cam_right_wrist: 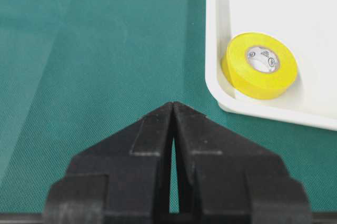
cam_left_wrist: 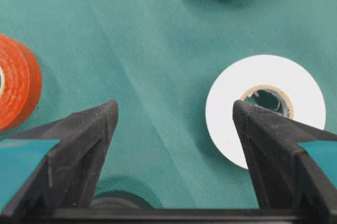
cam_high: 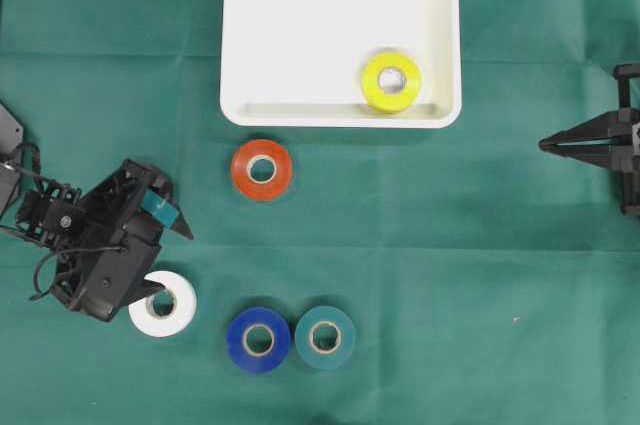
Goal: Put the tape into the white case with the left arm.
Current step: 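Lower the left gripper and grasp the white tape roll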
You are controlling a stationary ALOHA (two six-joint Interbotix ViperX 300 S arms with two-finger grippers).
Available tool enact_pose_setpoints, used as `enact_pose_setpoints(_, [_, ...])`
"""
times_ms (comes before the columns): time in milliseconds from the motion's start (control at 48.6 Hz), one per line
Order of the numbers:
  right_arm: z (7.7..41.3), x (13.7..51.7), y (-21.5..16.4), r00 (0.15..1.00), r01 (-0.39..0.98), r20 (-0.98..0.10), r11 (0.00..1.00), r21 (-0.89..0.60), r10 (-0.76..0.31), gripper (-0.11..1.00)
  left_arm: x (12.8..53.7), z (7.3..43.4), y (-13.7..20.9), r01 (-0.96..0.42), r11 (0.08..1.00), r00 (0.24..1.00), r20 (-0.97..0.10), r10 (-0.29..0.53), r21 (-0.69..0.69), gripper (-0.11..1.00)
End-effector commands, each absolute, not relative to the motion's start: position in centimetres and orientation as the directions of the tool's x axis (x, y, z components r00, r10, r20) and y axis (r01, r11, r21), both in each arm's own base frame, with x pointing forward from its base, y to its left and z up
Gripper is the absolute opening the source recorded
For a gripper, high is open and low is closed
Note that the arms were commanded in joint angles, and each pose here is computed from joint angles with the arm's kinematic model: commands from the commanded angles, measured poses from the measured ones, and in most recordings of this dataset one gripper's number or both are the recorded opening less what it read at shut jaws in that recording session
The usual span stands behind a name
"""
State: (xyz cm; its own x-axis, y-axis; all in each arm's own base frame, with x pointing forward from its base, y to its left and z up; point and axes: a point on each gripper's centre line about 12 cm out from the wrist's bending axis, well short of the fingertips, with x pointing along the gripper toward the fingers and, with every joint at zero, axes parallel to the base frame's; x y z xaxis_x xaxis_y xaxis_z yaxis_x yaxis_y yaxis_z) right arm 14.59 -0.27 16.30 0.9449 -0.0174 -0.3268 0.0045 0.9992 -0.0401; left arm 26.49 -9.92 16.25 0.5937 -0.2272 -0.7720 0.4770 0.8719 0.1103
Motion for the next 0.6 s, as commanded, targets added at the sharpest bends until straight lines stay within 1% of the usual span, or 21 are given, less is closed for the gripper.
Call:
enact_pose_setpoints(0, [16.7, 14.8, -0.3, 0.949, 0.005, -0.315, 0.999, -0.040, -0.017, -0.09, 26.7, 16.4, -10.2, 0.478, 0.872, 0.598, -0.767, -0.233, 0.108, 0.89])
enact_pose_setpoints(247, [16.6, 14.8, -0.3, 0.948, 0.004, -0.318, 0.999, -0.040, -0.017, -0.09, 27.2, 14.4, -10.5, 0.490, 0.866, 0.547, -0.809, -0.217, 0.100, 0.89])
enact_pose_setpoints(576, [16.7, 14.8, -0.3, 0.948, 0.006, -0.318, 0.999, -0.040, -0.018, -0.09, 27.4, 12.6, -11.9, 0.528, 0.844, 0.494, -0.841, -0.219, 0.090, 0.89])
